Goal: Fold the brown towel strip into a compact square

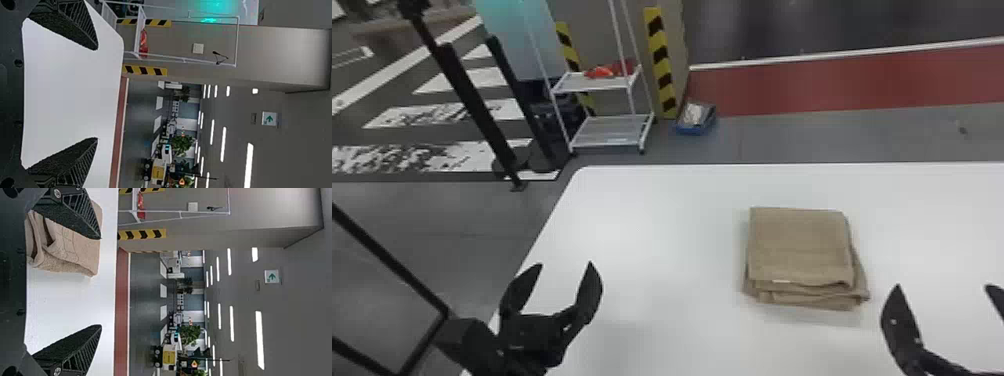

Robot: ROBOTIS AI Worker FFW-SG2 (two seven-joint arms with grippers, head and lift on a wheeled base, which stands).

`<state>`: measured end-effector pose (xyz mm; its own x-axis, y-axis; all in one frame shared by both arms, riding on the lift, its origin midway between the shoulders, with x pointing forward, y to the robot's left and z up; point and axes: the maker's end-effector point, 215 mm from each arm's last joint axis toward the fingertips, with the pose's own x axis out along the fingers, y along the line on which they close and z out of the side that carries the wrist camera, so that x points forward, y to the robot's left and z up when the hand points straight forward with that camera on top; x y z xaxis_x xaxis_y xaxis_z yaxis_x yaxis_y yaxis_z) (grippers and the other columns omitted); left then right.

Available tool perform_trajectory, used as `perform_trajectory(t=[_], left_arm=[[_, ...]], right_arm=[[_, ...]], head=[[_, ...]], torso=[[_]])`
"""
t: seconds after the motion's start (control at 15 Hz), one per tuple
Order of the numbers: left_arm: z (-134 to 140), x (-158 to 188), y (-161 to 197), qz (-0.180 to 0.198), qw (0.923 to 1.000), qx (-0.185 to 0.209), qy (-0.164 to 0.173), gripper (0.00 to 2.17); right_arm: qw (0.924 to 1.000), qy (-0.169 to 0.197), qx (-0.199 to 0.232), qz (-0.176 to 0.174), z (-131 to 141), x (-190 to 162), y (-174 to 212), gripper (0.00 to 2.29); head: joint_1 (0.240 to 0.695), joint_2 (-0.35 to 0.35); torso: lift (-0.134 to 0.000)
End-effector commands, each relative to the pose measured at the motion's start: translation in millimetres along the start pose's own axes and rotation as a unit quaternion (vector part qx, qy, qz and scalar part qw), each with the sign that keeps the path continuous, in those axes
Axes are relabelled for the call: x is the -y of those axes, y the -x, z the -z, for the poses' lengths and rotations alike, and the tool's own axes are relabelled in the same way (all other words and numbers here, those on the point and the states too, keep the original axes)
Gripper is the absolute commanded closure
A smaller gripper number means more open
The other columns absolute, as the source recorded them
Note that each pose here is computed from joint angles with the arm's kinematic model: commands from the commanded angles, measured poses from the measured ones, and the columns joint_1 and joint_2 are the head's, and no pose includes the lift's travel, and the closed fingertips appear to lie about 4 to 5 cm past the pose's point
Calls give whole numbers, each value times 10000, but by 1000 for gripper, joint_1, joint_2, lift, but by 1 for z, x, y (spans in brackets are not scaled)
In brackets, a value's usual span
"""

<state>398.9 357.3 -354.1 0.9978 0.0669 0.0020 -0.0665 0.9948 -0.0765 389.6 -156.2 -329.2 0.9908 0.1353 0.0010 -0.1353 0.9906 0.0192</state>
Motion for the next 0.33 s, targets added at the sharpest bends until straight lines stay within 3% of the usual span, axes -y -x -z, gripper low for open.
perform_trajectory(t=[0.0, 0.27], left_arm=[[0, 0, 0, 4, 10000, 0, 1, 46], [0, 0, 0, 0, 10000, 0, 7, 46]], right_arm=[[10000, 0, -2, -3, 0, 0, 0, 83], [10000, -4, -2, -19, 0, -2, 0, 83]], head=[[695, 284], [695, 284]], torso=[[-122], [-122]])
